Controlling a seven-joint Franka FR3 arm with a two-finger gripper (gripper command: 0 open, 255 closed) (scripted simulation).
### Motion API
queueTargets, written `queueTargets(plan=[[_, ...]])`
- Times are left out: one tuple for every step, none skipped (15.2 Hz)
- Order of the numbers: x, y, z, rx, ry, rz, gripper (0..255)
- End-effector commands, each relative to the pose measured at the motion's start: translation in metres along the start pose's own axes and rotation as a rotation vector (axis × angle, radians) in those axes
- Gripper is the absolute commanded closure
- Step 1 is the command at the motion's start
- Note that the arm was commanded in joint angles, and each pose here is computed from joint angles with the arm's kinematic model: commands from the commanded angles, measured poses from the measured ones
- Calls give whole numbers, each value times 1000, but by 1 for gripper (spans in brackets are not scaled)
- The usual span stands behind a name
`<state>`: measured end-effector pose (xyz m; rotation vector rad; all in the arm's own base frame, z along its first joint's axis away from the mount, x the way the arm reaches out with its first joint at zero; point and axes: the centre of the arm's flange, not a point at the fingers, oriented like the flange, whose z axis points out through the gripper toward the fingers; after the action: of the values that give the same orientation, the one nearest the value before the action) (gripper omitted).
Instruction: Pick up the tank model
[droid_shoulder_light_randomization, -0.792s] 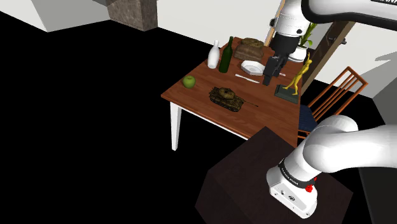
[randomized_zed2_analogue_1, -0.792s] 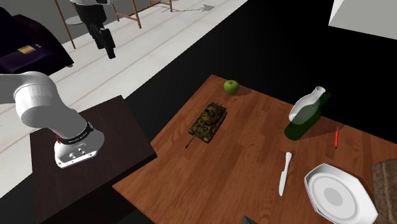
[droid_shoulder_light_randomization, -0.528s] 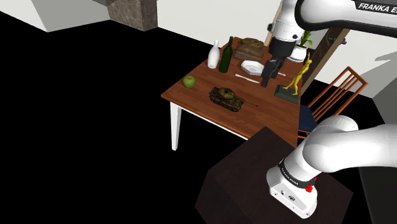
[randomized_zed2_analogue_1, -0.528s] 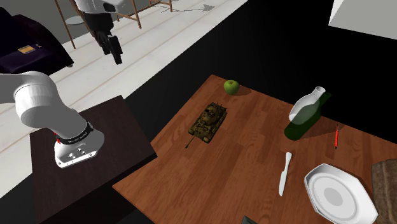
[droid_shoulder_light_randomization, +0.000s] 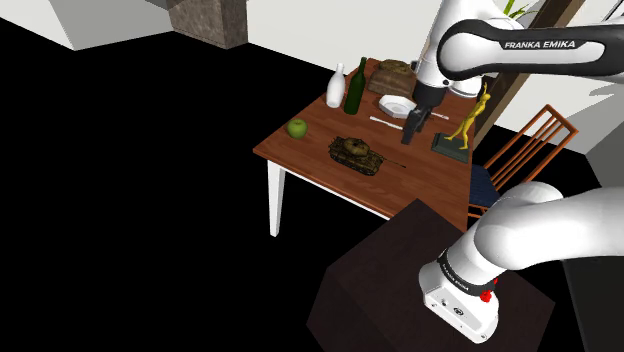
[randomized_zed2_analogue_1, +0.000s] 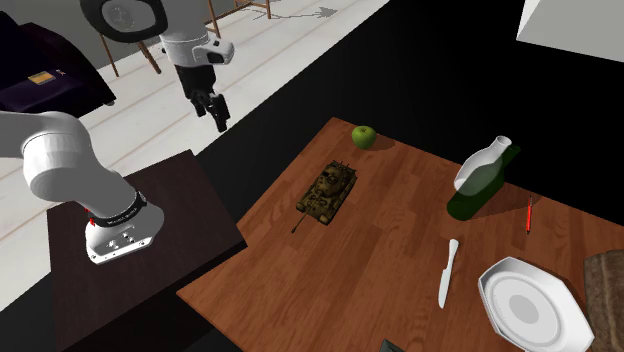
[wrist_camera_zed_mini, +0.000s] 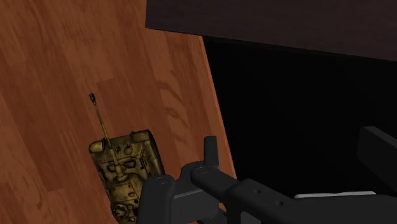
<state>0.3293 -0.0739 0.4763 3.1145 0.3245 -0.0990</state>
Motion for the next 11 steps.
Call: queueTargets(plan=[[9, 17, 18, -4, 10, -13, 0], [13, 25, 26, -5, 14, -19, 0], [17, 34, 35, -6, 18, -25, 0], [22, 42, 44, -7, 22, -31, 0], [26, 51, 53, -8, 26, -37, 0], [30, 59, 61, -9, 30, -43, 0], [35, 68, 70, -10, 34, -49, 0], [39, 76, 79, -11, 37, -55, 0], [44, 84, 87, -12, 41, -61, 0], [49, 93, 96, -13, 45, -67, 0], [53, 101, 104, -14, 49, -73, 0]])
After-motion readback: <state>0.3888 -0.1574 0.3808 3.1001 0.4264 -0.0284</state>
